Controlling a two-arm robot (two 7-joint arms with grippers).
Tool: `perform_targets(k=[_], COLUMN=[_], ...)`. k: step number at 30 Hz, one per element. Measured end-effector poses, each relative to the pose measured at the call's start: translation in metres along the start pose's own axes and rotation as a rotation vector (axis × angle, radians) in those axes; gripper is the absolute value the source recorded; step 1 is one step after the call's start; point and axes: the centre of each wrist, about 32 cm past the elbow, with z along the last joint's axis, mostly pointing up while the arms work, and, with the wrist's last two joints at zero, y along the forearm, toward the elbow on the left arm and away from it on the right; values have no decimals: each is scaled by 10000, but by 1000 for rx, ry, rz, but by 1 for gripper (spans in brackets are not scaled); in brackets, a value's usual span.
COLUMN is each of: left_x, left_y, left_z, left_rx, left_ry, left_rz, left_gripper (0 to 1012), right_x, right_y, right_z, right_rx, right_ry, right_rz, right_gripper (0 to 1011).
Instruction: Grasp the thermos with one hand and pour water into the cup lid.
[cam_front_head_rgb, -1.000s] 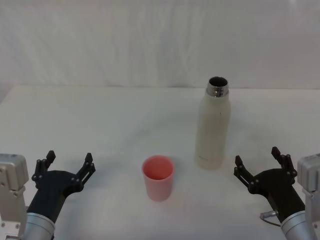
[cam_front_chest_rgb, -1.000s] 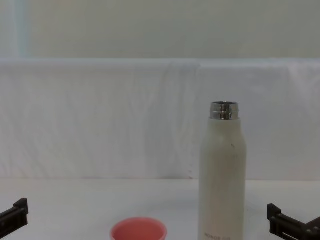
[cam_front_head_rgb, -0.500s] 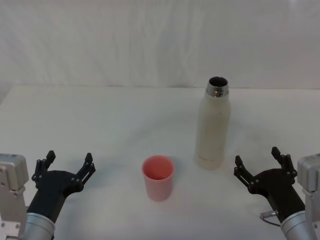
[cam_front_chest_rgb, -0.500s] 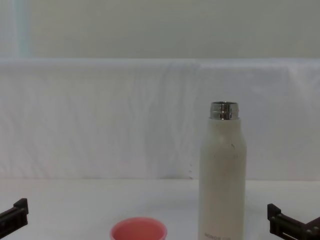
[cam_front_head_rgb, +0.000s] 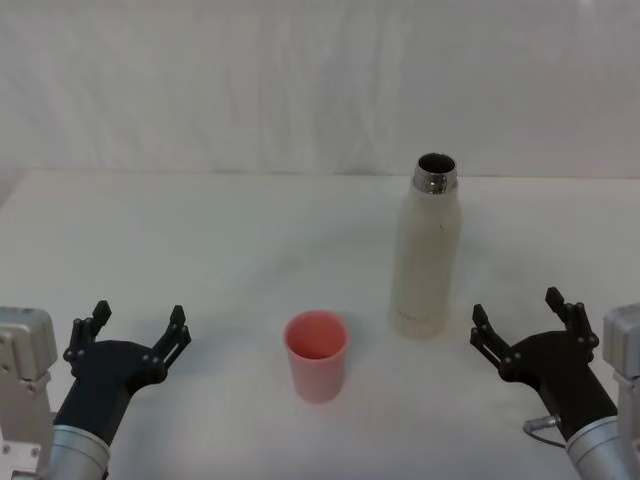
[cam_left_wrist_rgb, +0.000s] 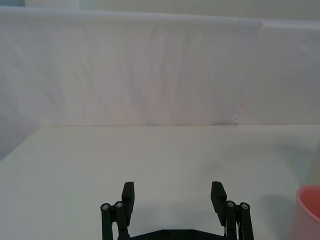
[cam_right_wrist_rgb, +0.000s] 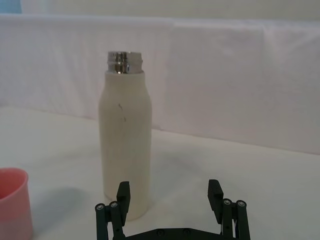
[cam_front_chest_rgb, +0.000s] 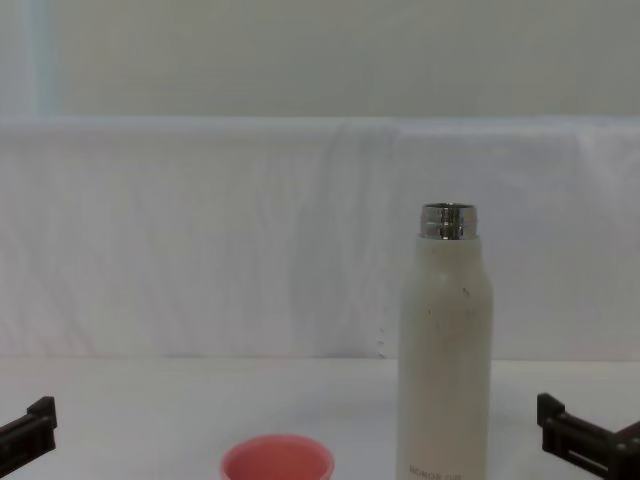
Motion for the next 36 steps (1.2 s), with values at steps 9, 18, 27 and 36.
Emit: perform_targets(k=[9, 18, 27, 36], left_x=[0, 0, 0, 0], left_y=[0, 0, 0, 0], left_z=[0, 0, 0, 0], left_rx=[0, 0, 0, 0], left_ry=[0, 0, 0, 0], left_rz=[0, 0, 0, 0], left_gripper=[1001, 1001, 1001, 1001], right_x=[52, 132, 207, 243], right_y=[-18, 33, 125, 258], right_z=[118, 232, 291, 306], right_rx=[9, -29, -48, -62], right_ry=[24, 26, 40, 57], right_rz=[47, 130, 179, 210], right_gripper=[1002, 1002, 1002, 1002])
